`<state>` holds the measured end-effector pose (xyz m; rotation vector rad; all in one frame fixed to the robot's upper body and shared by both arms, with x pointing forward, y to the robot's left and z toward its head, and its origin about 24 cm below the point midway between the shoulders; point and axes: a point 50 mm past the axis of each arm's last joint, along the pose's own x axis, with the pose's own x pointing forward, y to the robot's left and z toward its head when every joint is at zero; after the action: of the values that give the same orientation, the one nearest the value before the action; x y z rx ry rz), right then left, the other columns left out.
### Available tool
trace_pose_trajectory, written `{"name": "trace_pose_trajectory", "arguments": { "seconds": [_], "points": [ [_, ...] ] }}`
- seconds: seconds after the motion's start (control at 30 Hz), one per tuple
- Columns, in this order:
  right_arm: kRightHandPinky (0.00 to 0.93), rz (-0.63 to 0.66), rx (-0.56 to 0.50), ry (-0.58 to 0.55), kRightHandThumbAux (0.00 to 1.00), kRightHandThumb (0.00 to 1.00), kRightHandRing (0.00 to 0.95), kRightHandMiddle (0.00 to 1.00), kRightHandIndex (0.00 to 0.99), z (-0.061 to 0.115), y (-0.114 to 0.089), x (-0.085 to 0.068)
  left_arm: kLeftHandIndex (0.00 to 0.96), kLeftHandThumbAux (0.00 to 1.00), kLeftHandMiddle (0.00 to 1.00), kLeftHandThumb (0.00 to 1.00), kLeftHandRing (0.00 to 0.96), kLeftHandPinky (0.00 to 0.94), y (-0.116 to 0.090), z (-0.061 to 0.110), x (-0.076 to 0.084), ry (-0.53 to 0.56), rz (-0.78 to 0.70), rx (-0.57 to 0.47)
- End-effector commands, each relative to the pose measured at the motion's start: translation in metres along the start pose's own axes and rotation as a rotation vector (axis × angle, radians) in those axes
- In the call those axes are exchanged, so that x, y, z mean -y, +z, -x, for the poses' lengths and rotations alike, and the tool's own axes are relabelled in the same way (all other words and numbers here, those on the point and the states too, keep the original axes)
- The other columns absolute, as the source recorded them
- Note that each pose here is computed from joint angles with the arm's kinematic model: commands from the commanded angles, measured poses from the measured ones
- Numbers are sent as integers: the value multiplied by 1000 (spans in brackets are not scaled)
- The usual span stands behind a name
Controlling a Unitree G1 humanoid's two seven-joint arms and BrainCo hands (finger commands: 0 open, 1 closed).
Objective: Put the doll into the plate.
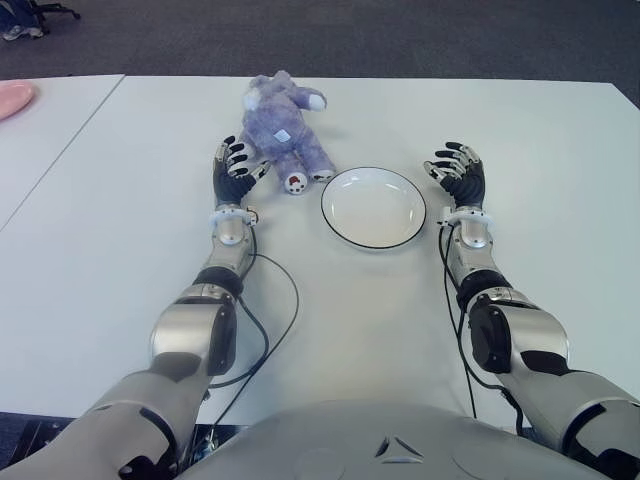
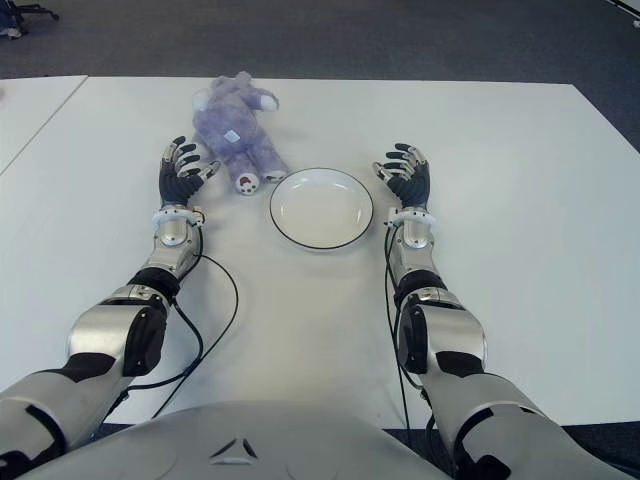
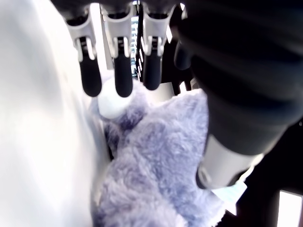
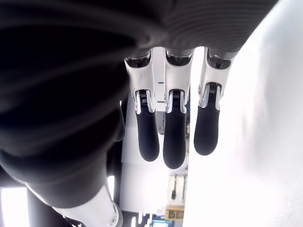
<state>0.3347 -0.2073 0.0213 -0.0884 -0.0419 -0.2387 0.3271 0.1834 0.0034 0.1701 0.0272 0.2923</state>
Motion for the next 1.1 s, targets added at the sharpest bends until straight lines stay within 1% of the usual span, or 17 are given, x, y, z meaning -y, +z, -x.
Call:
{"name": "trace_pose_trajectory", "arguments": {
  "seconds": [0.03,0.3,0.43,0.67,0.73,0.83,0.97,1.1],
  "points": [
    [438,7,-477,11,890,264,415,354,260,86,-99,-2,141,811,217,82,257,296,-100,84,-5,-51,-79,-453],
    [438,10,-477,13,890,268,415,352,260,86,-99,-2,131,802,206,69,247,290,-100,84,-6,-46,-75,-458],
    [442,11,-475,12,891,286,419,360,261,86,-99,-2,108,815,190,79,235,293,-97,79,-8,-10,-43,-450],
    [442,11,-478,11,889,276,420,362,259,86,-99,-2,66,829,164,93,225,293,-94,74,-11,41,-6,-445],
    [443,10,-477,11,889,276,421,364,259,86,-99,-2,49,831,151,96,216,280,-88,66,-17,86,20,-419],
    [446,7,-477,10,886,284,423,366,257,86,-99,-2,16,822,121,101,185,233,-76,53,-22,135,40,-362],
    [446,6,-478,11,884,288,423,364,258,86,-99,-2,3,810,98,99,160,198,-67,44,-23,157,36,-317],
    [448,11,-475,11,889,291,423,363,264,86,-99,-2,0,797,67,63,124,165,-61,39,-23,184,14,-289]
  ]
}}
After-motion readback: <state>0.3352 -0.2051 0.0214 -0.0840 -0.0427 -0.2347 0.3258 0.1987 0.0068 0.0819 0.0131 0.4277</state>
